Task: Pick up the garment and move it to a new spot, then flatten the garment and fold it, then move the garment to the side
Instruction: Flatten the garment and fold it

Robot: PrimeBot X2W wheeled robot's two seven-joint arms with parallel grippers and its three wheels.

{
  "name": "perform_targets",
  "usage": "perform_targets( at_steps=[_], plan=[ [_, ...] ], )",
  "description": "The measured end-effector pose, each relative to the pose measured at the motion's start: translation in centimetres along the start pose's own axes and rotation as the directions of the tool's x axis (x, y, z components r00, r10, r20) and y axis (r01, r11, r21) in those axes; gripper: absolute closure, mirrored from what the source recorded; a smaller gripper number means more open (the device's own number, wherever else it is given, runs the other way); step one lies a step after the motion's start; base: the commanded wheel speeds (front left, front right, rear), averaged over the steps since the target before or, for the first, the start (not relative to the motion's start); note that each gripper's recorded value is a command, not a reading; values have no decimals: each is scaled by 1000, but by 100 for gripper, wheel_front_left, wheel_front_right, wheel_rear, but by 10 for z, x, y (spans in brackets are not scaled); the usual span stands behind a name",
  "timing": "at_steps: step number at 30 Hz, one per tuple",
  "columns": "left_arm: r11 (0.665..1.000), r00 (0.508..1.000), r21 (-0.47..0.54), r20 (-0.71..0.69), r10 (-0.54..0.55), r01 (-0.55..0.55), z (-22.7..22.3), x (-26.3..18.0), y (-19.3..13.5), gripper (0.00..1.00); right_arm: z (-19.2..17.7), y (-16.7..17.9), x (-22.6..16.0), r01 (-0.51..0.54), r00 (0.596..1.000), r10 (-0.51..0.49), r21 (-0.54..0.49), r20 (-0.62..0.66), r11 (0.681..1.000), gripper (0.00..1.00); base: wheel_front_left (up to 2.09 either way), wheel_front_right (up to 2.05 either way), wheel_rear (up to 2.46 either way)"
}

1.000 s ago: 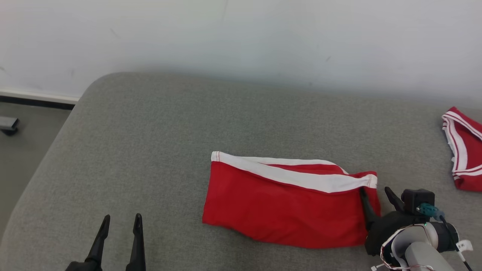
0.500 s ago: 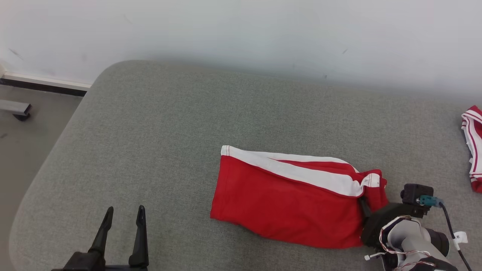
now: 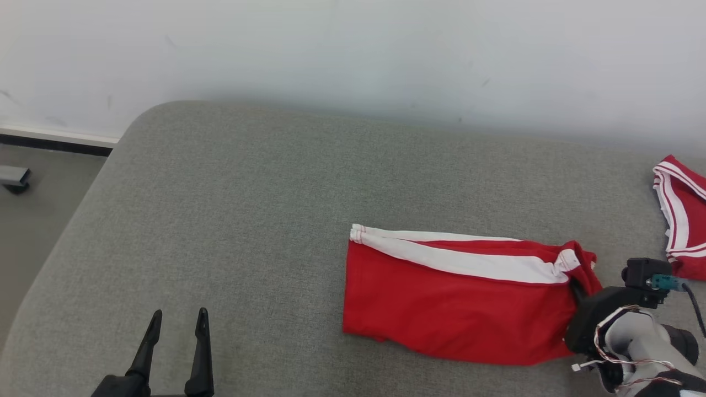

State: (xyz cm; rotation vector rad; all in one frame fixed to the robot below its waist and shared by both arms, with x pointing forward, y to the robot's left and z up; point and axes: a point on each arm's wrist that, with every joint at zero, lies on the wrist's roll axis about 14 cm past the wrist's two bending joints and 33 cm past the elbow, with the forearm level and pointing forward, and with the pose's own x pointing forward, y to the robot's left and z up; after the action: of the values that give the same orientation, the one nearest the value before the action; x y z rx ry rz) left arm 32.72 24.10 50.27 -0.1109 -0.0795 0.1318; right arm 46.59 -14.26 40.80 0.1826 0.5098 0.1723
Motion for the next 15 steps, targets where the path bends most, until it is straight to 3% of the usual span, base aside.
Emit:
perform_targets(
  at_steps=[10, 15],
  plan=[
    [998, 998, -11, 13, -59, 59, 2, 6, -20, 0, 29, -76, -37, 95, 995, -95, -85, 2, 992, 100, 0, 0, 0],
    [997, 997, -16, 9, -80, 80, 0, 9, -27, 0, 35, -78, -45, 82, 996, -83, -53, -18, 995, 100, 0, 0, 0]
  ],
)
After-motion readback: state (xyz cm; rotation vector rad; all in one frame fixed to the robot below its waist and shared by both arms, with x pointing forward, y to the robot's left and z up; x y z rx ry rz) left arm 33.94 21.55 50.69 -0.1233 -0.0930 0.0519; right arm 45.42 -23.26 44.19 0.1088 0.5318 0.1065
